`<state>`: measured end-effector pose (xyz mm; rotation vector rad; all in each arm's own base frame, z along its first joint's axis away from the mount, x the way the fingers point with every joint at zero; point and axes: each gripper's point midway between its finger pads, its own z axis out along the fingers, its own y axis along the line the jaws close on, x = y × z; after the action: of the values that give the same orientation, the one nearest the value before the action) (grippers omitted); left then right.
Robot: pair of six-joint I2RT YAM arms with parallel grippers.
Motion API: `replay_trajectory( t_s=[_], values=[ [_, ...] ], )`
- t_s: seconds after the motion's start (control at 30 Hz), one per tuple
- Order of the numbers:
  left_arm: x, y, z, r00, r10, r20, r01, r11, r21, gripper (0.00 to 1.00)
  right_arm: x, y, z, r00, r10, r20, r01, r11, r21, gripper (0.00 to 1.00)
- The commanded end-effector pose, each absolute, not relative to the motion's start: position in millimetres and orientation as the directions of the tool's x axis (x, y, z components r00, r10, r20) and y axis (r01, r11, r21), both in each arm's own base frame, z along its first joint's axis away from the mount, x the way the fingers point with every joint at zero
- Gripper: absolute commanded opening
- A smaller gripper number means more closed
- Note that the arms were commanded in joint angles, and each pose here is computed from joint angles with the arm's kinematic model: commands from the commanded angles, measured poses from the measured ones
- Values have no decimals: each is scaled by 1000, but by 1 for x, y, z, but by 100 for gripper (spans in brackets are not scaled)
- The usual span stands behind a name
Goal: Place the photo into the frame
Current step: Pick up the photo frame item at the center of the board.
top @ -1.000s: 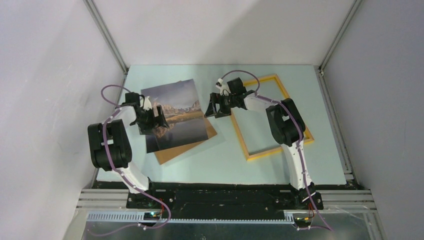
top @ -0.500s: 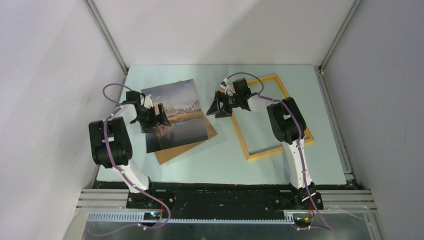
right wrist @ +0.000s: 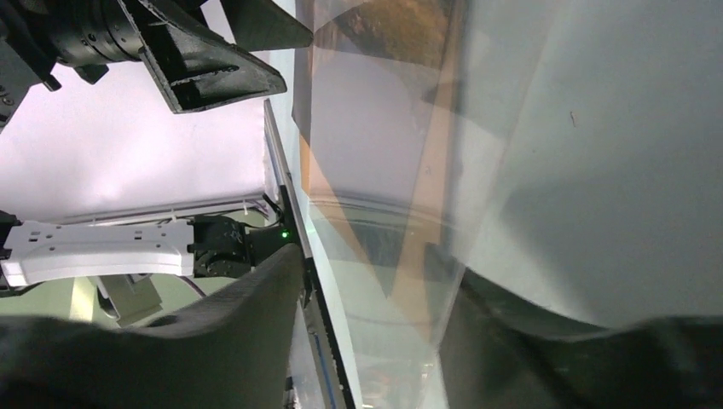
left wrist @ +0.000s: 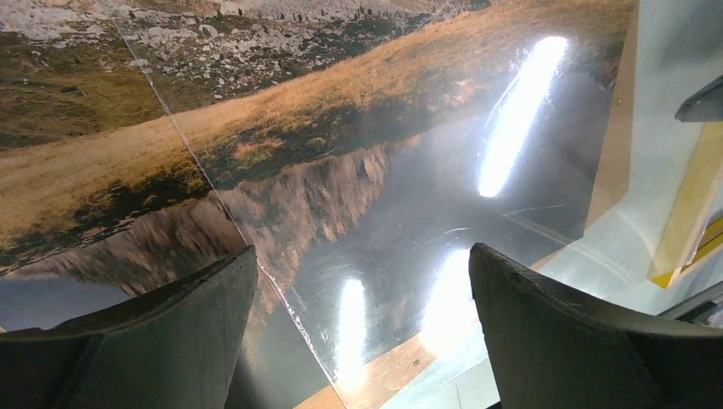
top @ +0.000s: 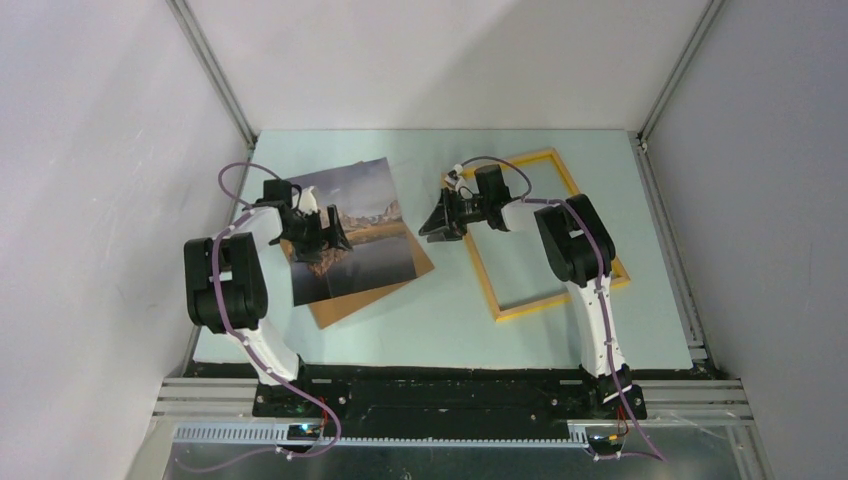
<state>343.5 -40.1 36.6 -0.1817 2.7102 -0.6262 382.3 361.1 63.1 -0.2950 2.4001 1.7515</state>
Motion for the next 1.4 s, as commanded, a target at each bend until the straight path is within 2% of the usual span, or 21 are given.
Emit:
replay_trajectory(
  t_s=[0.0, 0.03, 0.1, 0.13, 0.17, 0.23, 0.27, 0.57, 0.73, 0.83, 0.97, 1.13, 1.37],
  values=[
    [333, -53, 28, -949, -179, -260, -32, 874, -484, 100, 377, 366, 96, -947, -96, -307, -321, 234, 918, 53],
    [333, -55, 29, -948, -178, -264, -27, 872, -489, 100, 377, 366, 95, -947, -92, -309, -322, 244, 914, 49],
    [334, -56, 33, -946, -177, -273, -18, 867, -497, 100, 378, 364, 98, -942, -90, -323, -335, 261, 905, 33],
    [335, -57, 36, -943, -176, -281, -13, 866, -499, 100, 377, 362, 104, -937, -93, -336, -349, 267, 898, 29],
    [335, -58, 39, -942, -176, -287, -7, 863, -505, 100, 379, 361, 106, -934, -83, -348, -357, 283, 890, 18],
    [337, -59, 46, -936, -174, -307, 6, 861, -508, 100, 381, 357, 116, -921, -78, -382, -386, 316, 867, 3],
    [338, -59, 52, -930, -173, -325, 17, 862, -507, 100, 379, 354, 123, -915, -83, -395, -399, 333, 854, 0],
    [360, -55, 131, -823, -169, -542, 126, 877, -465, 100, 383, 324, 211, -818, -33, -574, -529, 437, 728, 0],
    [378, -66, 206, -725, -223, -651, 193, 843, -503, 100, 387, 301, 258, -740, -31, -672, -582, 530, 617, 0],
    [383, -77, 257, -659, -247, -711, 247, 821, -514, 100, 379, 285, 275, -716, -79, -693, -595, 587, 549, 0],
    [386, -96, 311, -600, -298, -742, 282, 789, -545, 100, 383, 260, 309, -613, -94, -785, -608, 691, 392, 0],
    [385, -127, 359, -578, -356, -735, 315, 733, -603, 100, 388, 219, 355, -425, -133, -895, -541, 830, 133, 0],
    [381, -163, 403, -564, -392, -727, 362, 673, -645, 100, 381, 179, 398, -254, -275, -927, -355, 918, -175, 0]
  ],
)
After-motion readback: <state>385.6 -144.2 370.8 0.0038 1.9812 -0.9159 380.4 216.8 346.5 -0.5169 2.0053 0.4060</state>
